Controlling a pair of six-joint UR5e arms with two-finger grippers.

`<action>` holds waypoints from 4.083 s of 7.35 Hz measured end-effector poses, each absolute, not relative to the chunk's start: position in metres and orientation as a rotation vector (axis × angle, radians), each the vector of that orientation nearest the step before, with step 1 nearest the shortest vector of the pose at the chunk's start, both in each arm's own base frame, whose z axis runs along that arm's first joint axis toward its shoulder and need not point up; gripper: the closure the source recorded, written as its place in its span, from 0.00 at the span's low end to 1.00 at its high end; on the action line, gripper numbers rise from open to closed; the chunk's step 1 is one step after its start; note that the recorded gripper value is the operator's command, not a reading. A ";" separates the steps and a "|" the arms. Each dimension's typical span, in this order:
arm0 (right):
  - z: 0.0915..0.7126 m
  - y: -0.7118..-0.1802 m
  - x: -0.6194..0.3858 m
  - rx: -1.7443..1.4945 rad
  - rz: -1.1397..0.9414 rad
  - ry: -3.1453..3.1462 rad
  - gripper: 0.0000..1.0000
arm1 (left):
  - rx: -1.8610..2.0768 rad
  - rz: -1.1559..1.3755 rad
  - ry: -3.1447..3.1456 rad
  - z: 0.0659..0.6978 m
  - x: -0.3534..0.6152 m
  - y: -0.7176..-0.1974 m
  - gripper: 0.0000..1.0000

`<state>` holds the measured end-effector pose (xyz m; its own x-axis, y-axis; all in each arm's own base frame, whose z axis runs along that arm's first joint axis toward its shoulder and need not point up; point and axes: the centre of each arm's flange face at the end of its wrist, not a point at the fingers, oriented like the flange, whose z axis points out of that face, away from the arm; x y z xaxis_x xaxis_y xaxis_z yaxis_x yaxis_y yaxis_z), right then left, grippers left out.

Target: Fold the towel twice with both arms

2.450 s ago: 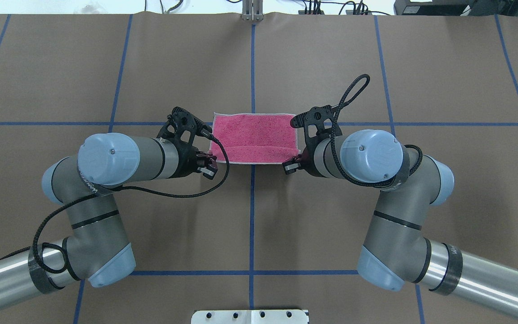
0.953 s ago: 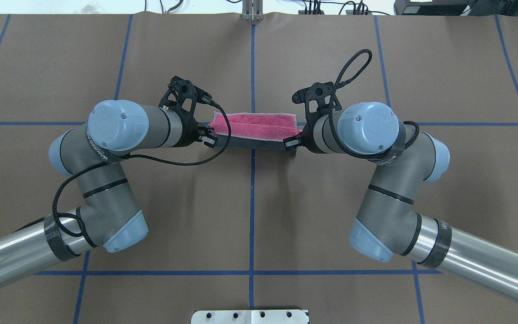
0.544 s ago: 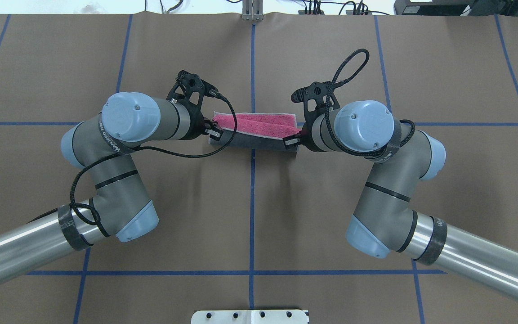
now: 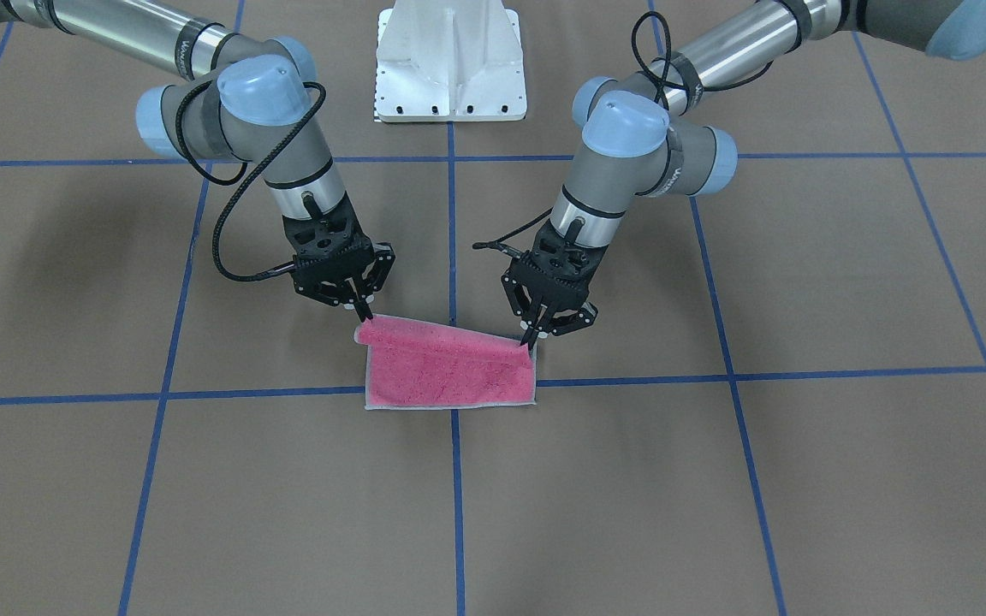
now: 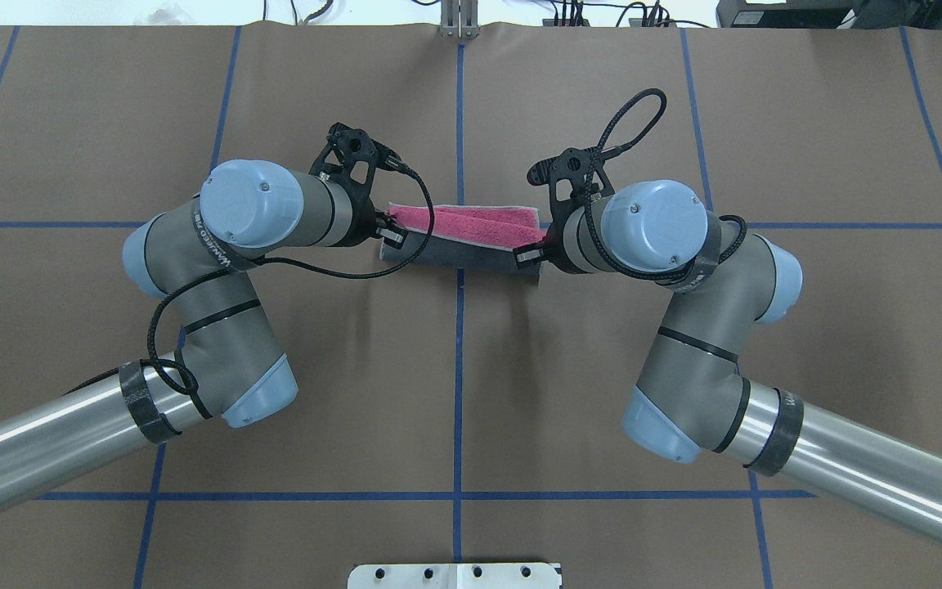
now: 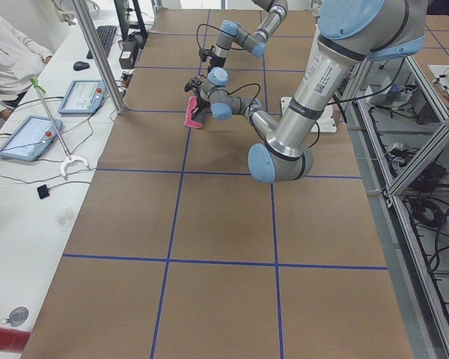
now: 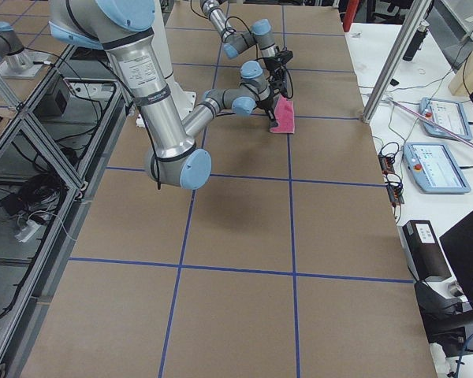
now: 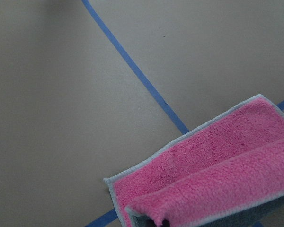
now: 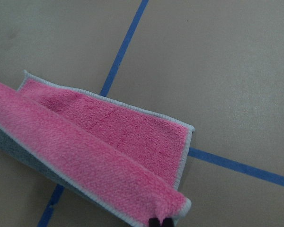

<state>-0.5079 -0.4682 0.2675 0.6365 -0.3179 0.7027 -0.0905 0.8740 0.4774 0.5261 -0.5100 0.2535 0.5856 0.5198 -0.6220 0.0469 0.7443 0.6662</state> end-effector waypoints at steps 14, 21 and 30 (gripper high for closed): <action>0.265 -0.500 -0.512 0.496 -0.110 -0.866 0.27 | 0.630 0.279 0.926 0.253 0.513 -0.562 0.16; 0.265 -0.495 -0.509 0.390 0.004 -0.935 0.02 | 0.422 -0.030 1.089 0.265 0.524 -0.560 0.08; 0.274 -0.515 -0.454 0.302 0.005 -1.055 0.02 | 0.259 -0.240 1.239 0.281 0.537 -0.564 0.17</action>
<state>-0.4540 -0.5148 0.2740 0.4975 -0.1394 0.8562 -0.1481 0.9589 0.2422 0.5370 -0.5641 0.2807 0.3075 -0.0396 -0.9507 0.3182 0.9459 0.0635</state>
